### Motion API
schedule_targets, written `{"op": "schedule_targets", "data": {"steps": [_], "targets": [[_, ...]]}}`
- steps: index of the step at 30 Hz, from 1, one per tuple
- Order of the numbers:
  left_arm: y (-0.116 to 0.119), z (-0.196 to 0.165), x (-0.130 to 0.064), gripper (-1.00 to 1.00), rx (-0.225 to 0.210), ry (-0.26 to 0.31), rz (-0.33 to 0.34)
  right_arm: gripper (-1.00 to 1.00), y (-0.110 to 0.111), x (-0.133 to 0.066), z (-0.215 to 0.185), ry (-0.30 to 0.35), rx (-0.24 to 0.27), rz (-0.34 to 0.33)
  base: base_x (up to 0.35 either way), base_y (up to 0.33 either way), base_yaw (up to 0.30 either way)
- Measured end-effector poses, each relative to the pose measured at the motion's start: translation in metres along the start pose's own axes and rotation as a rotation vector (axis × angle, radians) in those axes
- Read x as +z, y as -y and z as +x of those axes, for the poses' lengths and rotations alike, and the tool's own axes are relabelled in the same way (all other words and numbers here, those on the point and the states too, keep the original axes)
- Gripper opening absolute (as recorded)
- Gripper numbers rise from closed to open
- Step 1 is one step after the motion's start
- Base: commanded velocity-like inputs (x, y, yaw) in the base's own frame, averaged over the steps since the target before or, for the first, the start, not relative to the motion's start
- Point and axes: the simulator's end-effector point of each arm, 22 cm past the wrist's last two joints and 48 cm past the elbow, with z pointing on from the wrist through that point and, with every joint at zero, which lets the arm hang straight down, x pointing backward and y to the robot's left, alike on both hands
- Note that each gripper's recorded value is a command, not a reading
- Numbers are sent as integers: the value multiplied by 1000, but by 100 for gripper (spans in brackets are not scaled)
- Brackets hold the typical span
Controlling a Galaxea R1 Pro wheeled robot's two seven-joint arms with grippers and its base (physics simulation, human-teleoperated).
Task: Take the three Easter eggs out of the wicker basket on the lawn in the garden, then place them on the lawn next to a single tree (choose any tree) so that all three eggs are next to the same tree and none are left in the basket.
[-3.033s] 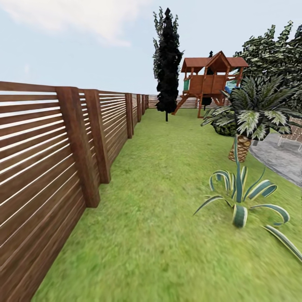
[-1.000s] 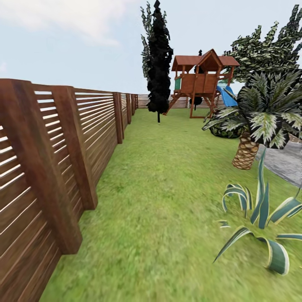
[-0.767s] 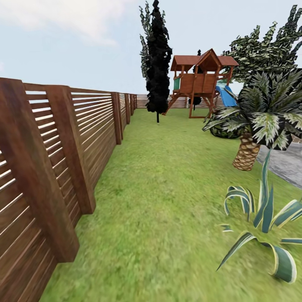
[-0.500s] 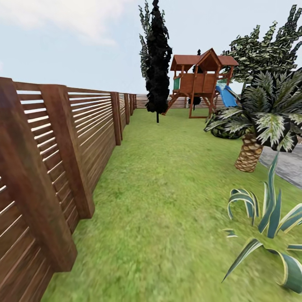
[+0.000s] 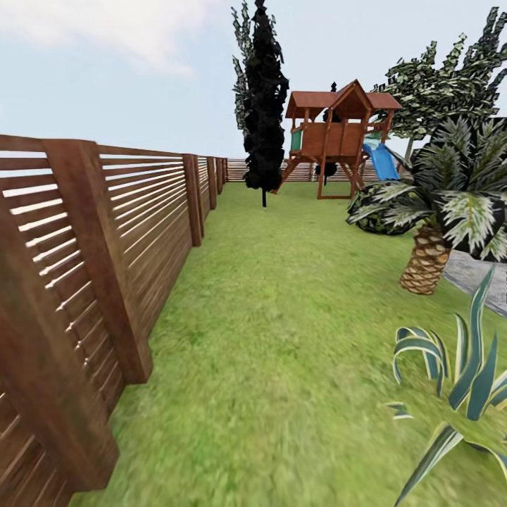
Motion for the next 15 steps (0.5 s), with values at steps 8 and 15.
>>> {"op": "schedule_targets", "data": {"steps": [8, 15], "targets": [[0, 0, 0, 100, 0, 0, 0, 100, 0, 0, 0, 0, 0, 0, 335, 0, -16], [0, 0, 0, 100, 0, 0, 0, 100, -1, 0, 0, -1, 0, -1, 335, 0, -2]]}}
